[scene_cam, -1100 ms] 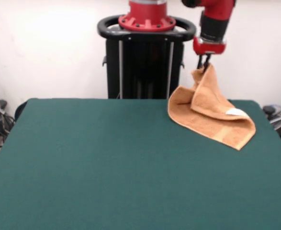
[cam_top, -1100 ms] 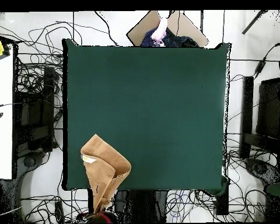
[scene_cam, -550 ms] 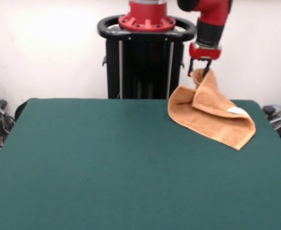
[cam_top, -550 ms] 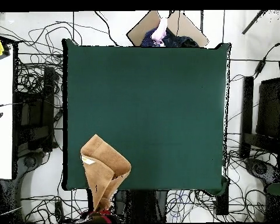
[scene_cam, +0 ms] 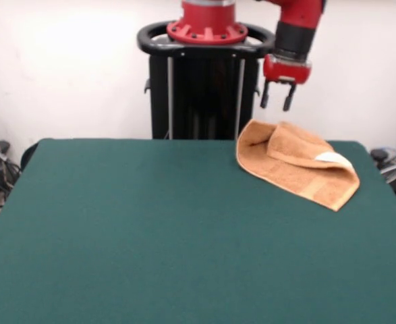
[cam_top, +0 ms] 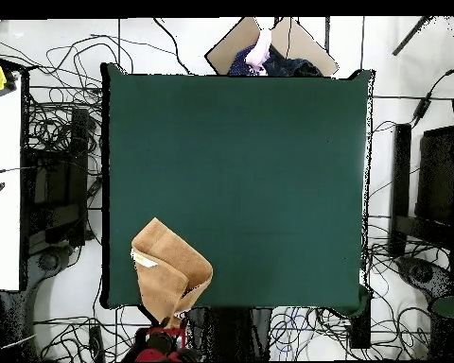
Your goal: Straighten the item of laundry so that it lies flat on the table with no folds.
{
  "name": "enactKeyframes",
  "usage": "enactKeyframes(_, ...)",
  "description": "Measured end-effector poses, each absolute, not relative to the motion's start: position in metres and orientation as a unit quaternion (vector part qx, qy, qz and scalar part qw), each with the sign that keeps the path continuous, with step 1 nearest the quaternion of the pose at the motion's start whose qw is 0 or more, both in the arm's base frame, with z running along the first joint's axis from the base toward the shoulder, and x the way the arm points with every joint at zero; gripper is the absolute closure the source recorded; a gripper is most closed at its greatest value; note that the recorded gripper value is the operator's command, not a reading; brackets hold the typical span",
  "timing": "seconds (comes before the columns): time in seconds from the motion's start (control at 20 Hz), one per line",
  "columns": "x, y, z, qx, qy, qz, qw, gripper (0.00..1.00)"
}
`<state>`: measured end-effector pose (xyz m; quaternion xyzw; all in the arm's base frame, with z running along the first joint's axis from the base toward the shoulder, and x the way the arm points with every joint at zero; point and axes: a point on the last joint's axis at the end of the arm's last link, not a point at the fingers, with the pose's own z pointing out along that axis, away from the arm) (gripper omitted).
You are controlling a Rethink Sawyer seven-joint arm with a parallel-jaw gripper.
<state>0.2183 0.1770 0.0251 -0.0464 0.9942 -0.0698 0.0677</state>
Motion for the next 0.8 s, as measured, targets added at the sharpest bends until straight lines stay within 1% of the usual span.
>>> enactKeyframes(0.15,0.241,0.172,0.039,-0.017,0.994,-0.067,0.081,0.00)
enactKeyframes(0.4,0.259,0.173,0.050,0.000,0.994,-0.073,0.084,0.00)
enactKeyframes(0.8,0.292,0.184,0.042,0.007,0.991,-0.074,0.110,0.00)
